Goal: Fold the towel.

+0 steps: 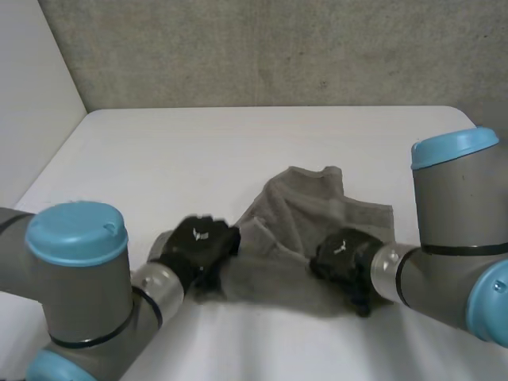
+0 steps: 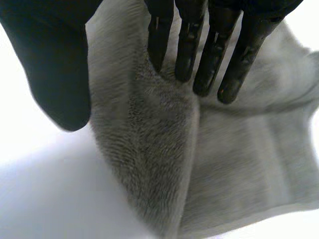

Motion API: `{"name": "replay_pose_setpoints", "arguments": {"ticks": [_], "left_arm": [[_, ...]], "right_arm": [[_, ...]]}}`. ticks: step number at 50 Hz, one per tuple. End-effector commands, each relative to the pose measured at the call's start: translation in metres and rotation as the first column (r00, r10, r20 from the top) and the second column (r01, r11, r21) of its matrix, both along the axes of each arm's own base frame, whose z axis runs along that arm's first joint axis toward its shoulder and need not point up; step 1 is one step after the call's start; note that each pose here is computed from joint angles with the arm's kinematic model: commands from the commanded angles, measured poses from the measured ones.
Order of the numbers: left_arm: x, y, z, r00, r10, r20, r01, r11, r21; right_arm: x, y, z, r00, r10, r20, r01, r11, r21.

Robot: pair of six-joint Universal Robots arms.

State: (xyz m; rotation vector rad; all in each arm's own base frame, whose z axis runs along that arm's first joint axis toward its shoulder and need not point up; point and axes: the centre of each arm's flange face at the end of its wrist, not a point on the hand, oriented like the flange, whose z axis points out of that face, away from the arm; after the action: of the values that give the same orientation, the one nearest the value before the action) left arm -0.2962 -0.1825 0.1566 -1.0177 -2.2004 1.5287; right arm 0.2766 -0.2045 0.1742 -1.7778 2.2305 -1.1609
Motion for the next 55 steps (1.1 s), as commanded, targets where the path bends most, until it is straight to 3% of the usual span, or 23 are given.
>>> {"name": "replay_pose_setpoints", "arguments": {"ticks": [1, 6, 14, 22, 30, 55], "left_arm": [[0.005, 0.006, 0.013, 0.999, 0.016, 0.031, -0.016, 1.0, 0.012], [0.003, 0.003, 0.049, 0.999, 0.011, -0.047, -0.015, 0.996, -0.083], [-0.002, -0.022, 0.082, 0.993, 0.018, -0.113, -0.039, 0.982, -0.187], [-0.008, -0.062, 0.044, 0.999, 0.032, -0.026, -0.034, 0.997, -0.069], [0.004, -0.068, 0.009, 0.985, 0.007, 0.174, -0.021, 0.996, 0.082], [0.023, -0.047, 0.015, 0.974, 0.006, 0.225, -0.029, 0.995, 0.099]], "right_arm": [[0.005, -0.011, 0.015, 0.98, -0.1, 0.173, 0.111, 0.992, -0.055], [-0.009, -0.034, 0.031, 0.907, -0.235, 0.349, 0.27, 0.961, -0.057], [-0.032, -0.044, 0.03, 0.84, -0.33, 0.43, 0.345, 0.937, 0.046], [-0.048, -0.044, 0.013, 0.83, -0.383, 0.405, 0.369, 0.922, 0.115], [-0.057, -0.041, 0.003, 0.83, -0.403, 0.385, 0.375, 0.915, 0.149], [-0.055, -0.054, -0.003, 0.868, -0.352, 0.349, 0.337, 0.936, 0.105]]}}
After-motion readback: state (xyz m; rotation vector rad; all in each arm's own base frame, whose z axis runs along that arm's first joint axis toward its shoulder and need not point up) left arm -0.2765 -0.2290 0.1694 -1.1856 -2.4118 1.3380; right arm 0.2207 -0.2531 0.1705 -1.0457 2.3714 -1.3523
